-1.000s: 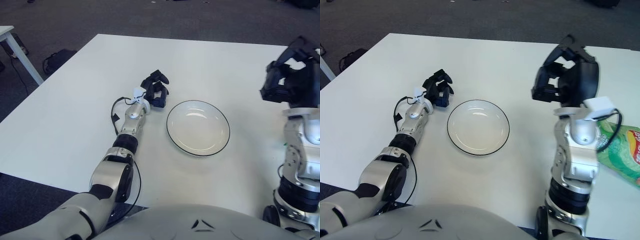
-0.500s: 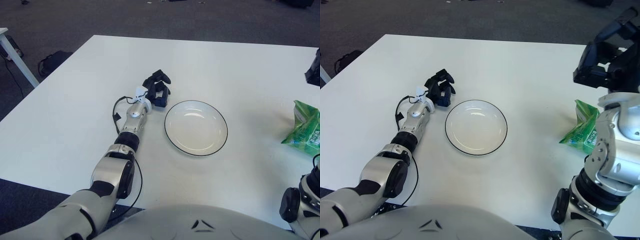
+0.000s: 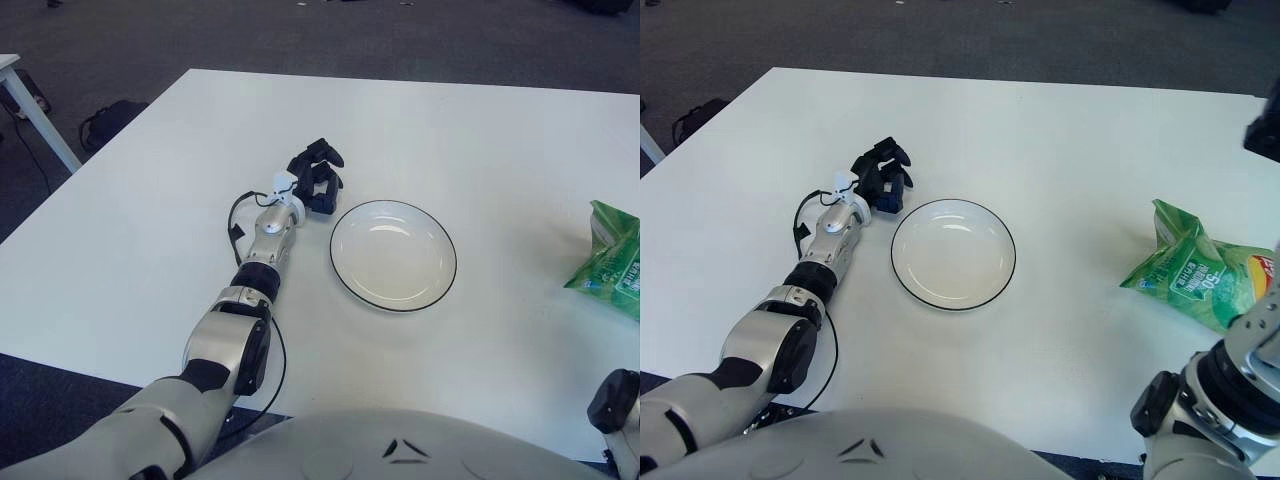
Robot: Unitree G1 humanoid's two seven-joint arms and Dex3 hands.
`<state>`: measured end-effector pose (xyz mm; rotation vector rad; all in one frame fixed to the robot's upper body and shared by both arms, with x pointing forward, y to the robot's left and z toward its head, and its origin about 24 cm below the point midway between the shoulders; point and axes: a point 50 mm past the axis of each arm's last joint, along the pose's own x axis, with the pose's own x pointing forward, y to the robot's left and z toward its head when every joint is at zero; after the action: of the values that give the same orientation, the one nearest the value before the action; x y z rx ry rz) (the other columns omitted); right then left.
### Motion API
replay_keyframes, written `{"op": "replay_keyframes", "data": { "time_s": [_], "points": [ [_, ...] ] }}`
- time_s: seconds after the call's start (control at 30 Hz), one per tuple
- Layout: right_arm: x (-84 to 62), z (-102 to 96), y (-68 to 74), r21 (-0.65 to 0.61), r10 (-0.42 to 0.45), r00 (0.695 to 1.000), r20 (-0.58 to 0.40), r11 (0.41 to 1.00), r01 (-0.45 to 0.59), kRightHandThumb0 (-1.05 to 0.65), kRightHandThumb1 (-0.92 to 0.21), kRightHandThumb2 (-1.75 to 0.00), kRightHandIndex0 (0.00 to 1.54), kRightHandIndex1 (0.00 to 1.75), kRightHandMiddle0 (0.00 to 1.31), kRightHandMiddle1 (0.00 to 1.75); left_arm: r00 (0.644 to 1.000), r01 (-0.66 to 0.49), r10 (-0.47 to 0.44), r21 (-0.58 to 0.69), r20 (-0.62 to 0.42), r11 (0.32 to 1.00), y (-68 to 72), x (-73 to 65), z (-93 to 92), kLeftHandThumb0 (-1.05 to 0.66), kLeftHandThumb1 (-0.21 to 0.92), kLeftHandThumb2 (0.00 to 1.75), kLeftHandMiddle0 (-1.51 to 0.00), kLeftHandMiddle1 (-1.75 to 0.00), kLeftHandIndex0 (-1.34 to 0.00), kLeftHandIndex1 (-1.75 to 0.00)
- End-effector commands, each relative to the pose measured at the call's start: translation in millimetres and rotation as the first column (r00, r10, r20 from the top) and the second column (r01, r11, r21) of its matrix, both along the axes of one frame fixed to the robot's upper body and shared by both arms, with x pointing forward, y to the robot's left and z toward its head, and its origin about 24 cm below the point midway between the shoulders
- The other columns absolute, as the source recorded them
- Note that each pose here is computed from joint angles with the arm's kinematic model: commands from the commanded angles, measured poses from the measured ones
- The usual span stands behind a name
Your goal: Put the snack into the plate.
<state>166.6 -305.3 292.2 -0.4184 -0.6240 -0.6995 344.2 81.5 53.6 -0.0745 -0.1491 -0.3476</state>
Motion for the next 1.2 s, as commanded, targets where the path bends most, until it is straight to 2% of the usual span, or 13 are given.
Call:
{"op": "replay_keyframes", "data": {
  "time_s": [0.0,0.2,0.43,0.63,0.7,0.77,1.03,1.17],
  "points": [
    [-4.4,-7.2,-8.7,0.018,-0.066,0.997,-0.04,0.998,0.066,-0.46,-0.38,-1.24,1.05,1.75,0.57,1.75,0.992,-0.014,0.017,0.024,-0.123,1.0,8.6,-16.0,-34.1,-0.01,0.08,1.59,-0.67,-1.75,-0.67,-1.75],
    [-6.0,-16.9,-14.1,0.04,-0.107,0.992,-0.061,0.993,0.11,-0.46,-0.38,-1.24,1.06,1.75,0.57,1.75,0.992,-0.027,0.031,0.031,-0.125,0.999,11.4,-15.2,-33.5,-0.01,0.12,1.55,-0.65,-1.75,-0.64,-1.75],
    [-0.7,-49.5,-36.3,0.166,-0.165,0.979,-0.115,0.969,0.183,-0.46,-0.37,-1.25,1.08,1.75,0.57,1.75,0.992,-0.038,0.042,0.036,-0.12,0.999,14.8,-14.1,-31.7,-0.01,0.15,1.51,-0.62,-1.75,-0.61,-1.75],
    [4.5,-74.9,-57.9,0.29,-0.204,0.968,-0.147,0.927,0.239,-0.47,-0.36,-1.26,1.09,1.75,0.58,1.75,0.992,-0.054,0.059,0.044,-0.112,0.998,17.3,-13.9,-30.9,-0.01,0.14,1.53,-0.63,-1.75,-0.62,-1.75],
    [1.9,-88.3,-76.0,0.328,-0.222,0.962,-0.158,0.907,0.264,-0.47,-0.35,-1.28,1.12,1.75,0.59,1.75,0.992,-0.059,0.064,0.047,-0.114,0.997,17.9,-13.7,-31.0,-0.01,0.14,1.53,-0.63,-1.75,-0.62,-1.75],
    [-0.8,-99.8,-87.7,0.361,-0.236,0.958,-0.165,0.889,0.281,-0.48,-0.33,-1.3,1.15,1.75,0.6,1.75,0.991,-0.064,0.07,0.049,-0.114,0.997,18.5,-13.5,-31.0,-0.01,0.14,1.53,-0.63,-1.75,-0.62,-1.75],
    [-1.7,-120.2,-90.6,0.42,-0.231,0.953,-0.198,0.858,0.295,-0.49,-0.29,-1.34,1.24,1.75,0.63,1.75,0.992,-0.061,0.066,0.05,-0.105,0.997,19.2,-13.4,-30.0,-0.01,0.11,1.55,-0.65,-1.75,-0.64,-1.75],
    [4.6,-142.9,-89.9,0.47,-0.2,0.948,-0.249,0.831,0.299,-0.49,-0.29,-1.34,1.22,1.75,0.63,1.75,0.992,-0.056,0.061,0.051,-0.106,0.997,18.7,-13.9,-30.4,-0.01,0.11,1.56,-0.65,-1.75,-0.65,-1.75]
  ]
}}
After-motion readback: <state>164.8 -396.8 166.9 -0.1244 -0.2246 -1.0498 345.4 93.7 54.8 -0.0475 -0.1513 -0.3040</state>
